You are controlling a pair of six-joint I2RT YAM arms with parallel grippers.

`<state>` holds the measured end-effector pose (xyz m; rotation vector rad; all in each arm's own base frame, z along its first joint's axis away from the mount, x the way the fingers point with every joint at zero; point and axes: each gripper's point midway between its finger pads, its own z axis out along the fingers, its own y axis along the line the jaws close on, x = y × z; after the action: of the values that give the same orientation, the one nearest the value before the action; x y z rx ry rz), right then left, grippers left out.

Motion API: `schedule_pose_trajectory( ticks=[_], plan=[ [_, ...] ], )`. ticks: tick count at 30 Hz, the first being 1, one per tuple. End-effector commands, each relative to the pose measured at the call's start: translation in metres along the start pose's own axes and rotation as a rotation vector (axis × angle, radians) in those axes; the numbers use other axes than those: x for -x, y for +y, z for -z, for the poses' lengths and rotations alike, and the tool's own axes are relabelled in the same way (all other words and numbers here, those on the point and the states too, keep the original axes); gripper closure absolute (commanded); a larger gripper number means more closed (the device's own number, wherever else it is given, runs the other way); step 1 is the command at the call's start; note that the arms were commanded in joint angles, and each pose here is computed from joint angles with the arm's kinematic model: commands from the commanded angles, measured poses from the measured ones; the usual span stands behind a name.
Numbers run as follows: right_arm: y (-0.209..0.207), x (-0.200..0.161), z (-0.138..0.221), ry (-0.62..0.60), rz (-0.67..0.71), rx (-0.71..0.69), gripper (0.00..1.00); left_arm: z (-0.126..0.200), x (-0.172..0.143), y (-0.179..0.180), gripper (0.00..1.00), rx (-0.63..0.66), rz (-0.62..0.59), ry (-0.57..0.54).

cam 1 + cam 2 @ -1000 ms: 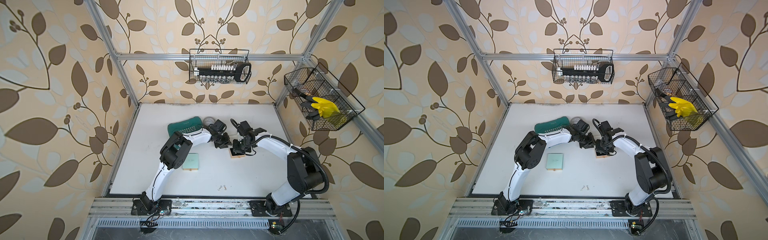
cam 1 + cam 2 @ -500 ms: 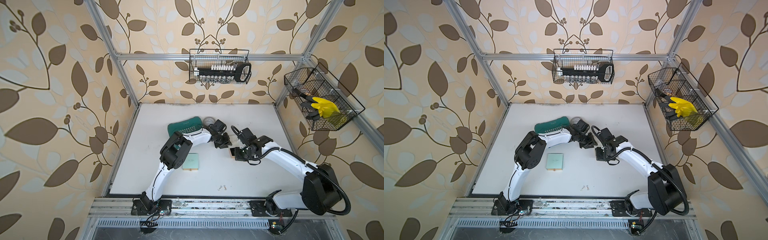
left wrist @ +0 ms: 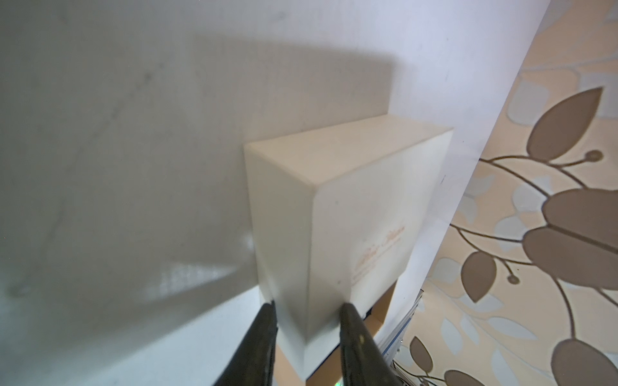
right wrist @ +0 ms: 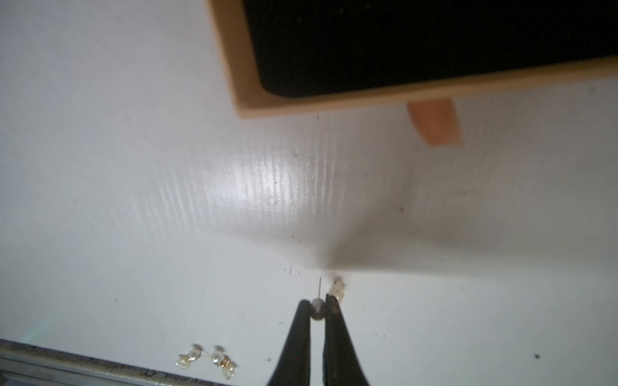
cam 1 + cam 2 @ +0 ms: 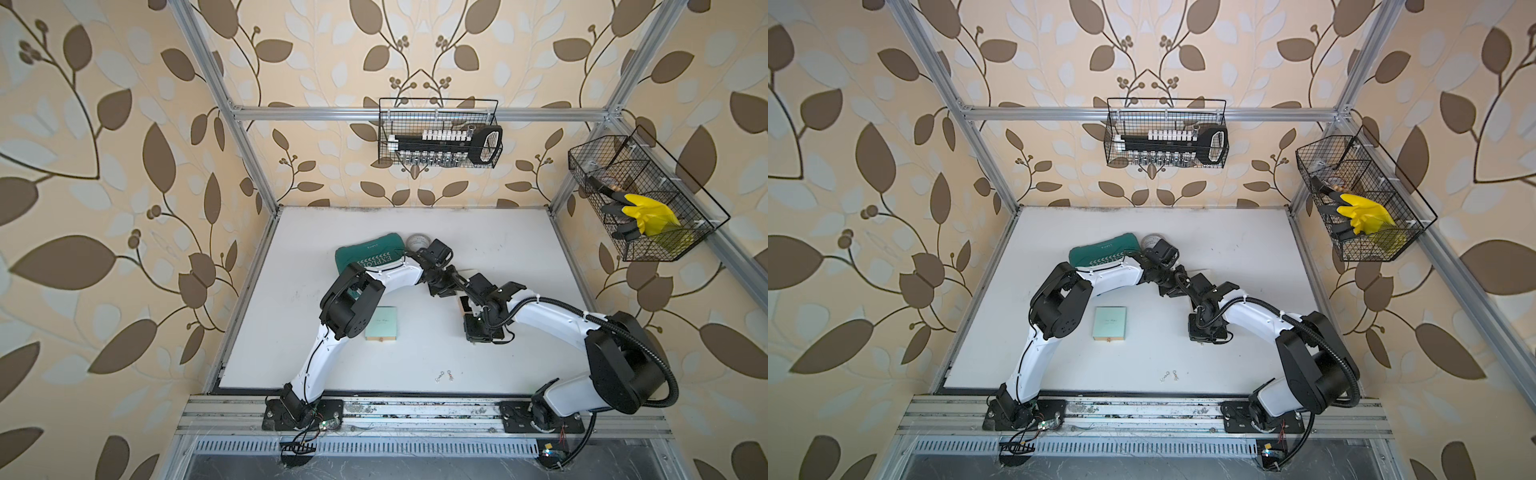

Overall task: Take out the earrings from the drawer-style jewelry box
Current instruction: Place the earring at the center of the board, then pick up the earring from the drawer.

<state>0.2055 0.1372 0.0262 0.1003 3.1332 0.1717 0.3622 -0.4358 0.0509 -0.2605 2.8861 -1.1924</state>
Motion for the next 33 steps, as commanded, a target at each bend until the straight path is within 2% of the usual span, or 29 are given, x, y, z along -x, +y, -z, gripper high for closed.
schedule_pose_trajectory(
  ticks=[1, 10, 17, 24, 33],
  plan=[
    [0.007, 0.005, 0.002, 0.005, -0.003, 0.012, 0.9, -0.001, -0.012, 0.014, 0.67, 0.056, 0.014, 0.022],
    [0.011, 0.01, -0.003, 0.021, 0.006, 0.002, 0.82, -0.001, -0.012, 0.014, 0.67, 0.06, 0.011, 0.024],
    [0.01, 0.019, 0.013, -0.026, 0.015, -0.011, 0.66, 0.0, -0.012, 0.013, 0.67, 0.061, 0.007, 0.027],
    [-0.015, 0.055, 0.052, -0.141, -0.019, -0.044, 0.67, 0.0, -0.013, 0.014, 0.67, 0.061, 0.006, 0.03],
    [-0.03, 0.106, 0.053, -0.147, -0.012, -0.079, 0.76, -0.001, -0.013, 0.014, 0.67, 0.06, 0.009, 0.028]
  ],
)
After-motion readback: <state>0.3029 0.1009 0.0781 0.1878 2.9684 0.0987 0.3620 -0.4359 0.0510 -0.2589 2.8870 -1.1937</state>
